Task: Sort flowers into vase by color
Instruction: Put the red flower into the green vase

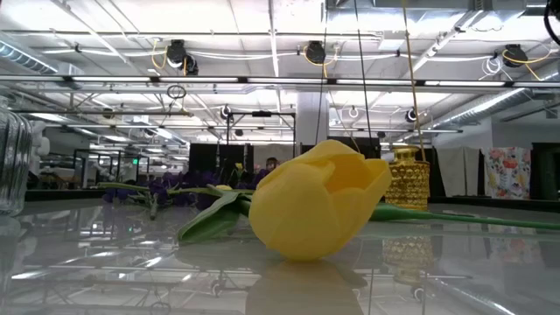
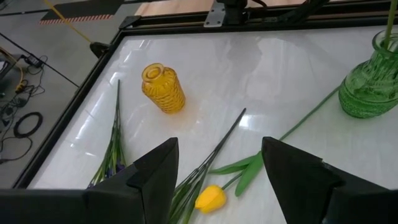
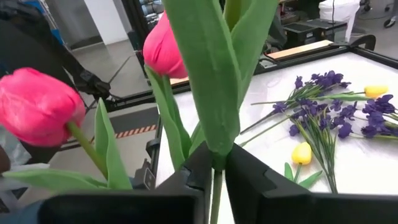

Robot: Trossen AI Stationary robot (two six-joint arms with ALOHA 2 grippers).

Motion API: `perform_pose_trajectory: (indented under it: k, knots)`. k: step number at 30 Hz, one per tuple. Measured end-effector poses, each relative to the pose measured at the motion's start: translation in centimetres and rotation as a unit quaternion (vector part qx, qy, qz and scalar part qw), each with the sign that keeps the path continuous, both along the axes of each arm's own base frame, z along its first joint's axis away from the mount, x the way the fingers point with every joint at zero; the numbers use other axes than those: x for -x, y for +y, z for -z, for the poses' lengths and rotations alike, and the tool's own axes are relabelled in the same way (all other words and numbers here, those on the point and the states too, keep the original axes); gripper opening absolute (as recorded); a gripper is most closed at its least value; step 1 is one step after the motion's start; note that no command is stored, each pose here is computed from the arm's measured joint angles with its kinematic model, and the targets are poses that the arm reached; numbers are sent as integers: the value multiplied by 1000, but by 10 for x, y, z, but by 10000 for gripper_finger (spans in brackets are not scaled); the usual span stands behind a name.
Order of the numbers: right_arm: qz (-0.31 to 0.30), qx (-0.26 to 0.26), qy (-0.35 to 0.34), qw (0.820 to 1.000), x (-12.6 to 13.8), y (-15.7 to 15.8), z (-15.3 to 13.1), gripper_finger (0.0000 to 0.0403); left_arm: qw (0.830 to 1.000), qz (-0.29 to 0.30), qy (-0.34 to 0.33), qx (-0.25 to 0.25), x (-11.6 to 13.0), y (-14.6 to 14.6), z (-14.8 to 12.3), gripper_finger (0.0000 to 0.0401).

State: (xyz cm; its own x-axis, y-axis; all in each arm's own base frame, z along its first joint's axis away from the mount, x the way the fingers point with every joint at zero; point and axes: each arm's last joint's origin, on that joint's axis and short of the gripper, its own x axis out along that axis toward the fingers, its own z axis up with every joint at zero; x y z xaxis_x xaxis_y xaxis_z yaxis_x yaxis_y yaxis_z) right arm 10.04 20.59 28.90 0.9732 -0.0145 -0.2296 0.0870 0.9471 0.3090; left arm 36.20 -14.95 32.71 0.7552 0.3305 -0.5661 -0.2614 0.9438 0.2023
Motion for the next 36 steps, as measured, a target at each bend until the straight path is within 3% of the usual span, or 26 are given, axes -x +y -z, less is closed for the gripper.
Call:
perform_pose_trajectory:
  k: [7, 14, 20, 23, 31, 36]
  knots:
    - [-4, 2, 5, 1000, -1, 3, 3, 100, 1000, 5, 3, -6, 0, 0, 0, 237]
    - [-48, -40, 40, 997, 3, -1, 0, 197, 1000, 7, 10, -8, 1, 0, 1, 237]
    - [-48, -25, 52, 997, 4, -3, 3, 261, 1000, 8, 19, -10, 2, 0, 2, 237]
    - [-46, -19, 47, 998, 4, -3, 2, 251, 1000, 8, 19, -10, 2, 0, 2, 237]
    - [-32, -32, 47, 998, 1, -5, 2, 156, 1000, 8, 17, -9, 2, 0, 2, 237]
    - [-10, -27, 46, 999, -8, -9, 3, 140, 1000, 8, 15, -8, 2, 0, 2, 237]
